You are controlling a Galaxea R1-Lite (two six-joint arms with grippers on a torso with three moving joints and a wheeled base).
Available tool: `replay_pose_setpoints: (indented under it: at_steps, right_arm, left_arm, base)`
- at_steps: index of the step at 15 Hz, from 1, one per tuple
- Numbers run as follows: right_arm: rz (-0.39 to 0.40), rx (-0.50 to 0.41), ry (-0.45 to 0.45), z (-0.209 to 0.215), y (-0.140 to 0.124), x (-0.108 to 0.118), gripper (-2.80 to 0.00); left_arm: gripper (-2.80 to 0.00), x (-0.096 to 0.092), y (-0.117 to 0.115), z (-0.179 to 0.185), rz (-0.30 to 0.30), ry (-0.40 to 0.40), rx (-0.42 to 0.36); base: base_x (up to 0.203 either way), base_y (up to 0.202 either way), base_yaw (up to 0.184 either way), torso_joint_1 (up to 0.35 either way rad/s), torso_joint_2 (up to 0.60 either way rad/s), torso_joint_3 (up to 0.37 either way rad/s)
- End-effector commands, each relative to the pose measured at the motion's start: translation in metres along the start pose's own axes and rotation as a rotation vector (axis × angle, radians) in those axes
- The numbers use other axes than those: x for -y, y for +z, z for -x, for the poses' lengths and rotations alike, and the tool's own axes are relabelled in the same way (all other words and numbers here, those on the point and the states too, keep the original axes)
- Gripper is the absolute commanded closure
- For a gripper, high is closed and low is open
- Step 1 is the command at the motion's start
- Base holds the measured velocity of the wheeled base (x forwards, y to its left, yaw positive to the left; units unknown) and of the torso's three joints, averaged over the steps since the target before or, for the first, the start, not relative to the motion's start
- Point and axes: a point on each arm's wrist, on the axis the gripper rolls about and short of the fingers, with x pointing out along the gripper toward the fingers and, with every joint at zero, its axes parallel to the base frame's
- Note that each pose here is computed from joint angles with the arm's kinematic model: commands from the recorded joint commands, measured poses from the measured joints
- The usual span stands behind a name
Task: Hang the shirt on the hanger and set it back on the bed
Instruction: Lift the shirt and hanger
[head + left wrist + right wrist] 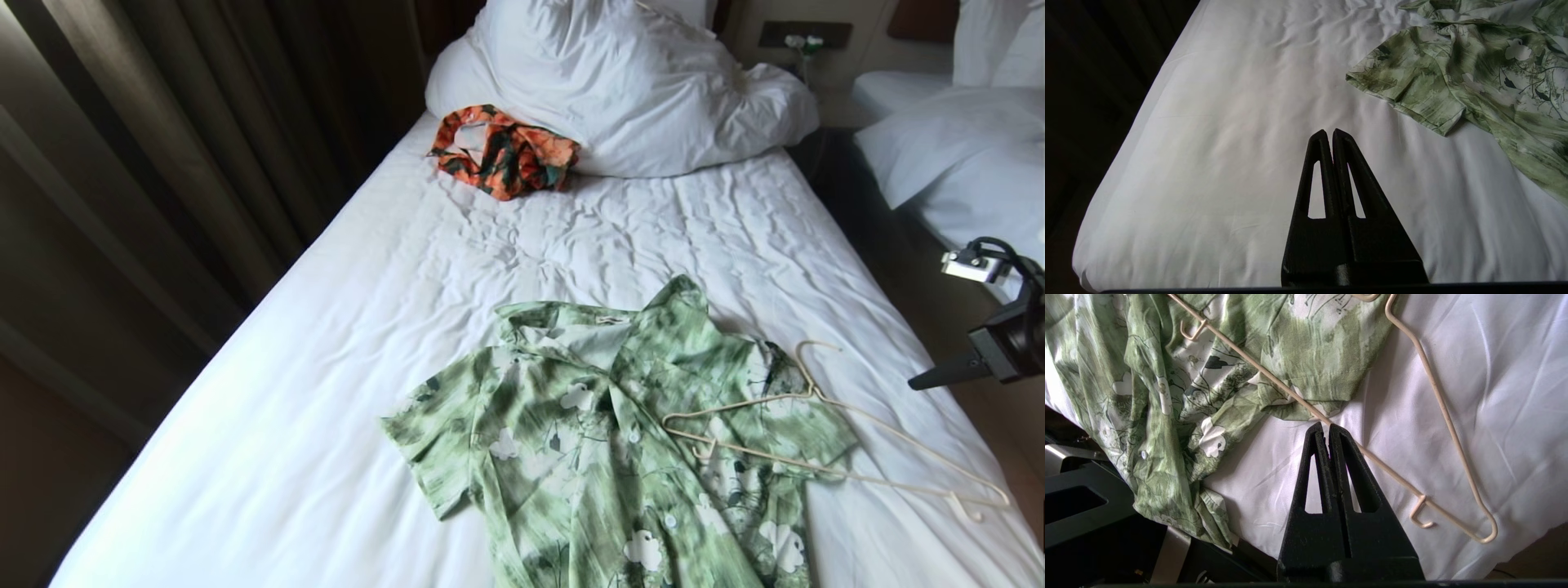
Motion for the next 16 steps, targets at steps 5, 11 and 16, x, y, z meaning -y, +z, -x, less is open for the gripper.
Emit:
replay_pose_setpoints:
  at_steps: [5,11,16]
  right_arm:
    - [0.131,-0.080,0.099,-0.064,0.006,0.074,0.00]
    - [0.289,-0.062,0.089,-0.055,0.002,0.086,0.00]
    - [0.327,-0.056,0.149,-0.064,-0.005,0.092,0.00]
  left_arm:
    - [0.00,0.000,0.000,0.000,0.000,0.000,-0.003]
    - [0.00,0.000,0.000,0.000,0.000,0.000,-0.002]
    - [0.00,0.000,0.000,0.000,0.000,0.000,-0.003]
  base:
    - [0.000,0.000,0.000,0.000,0.00,0.000]
    - [0.000,0.000,0.000,0.000,0.00,0.000]
    - [0.000,0.000,0.000,0.000,0.00,0.000]
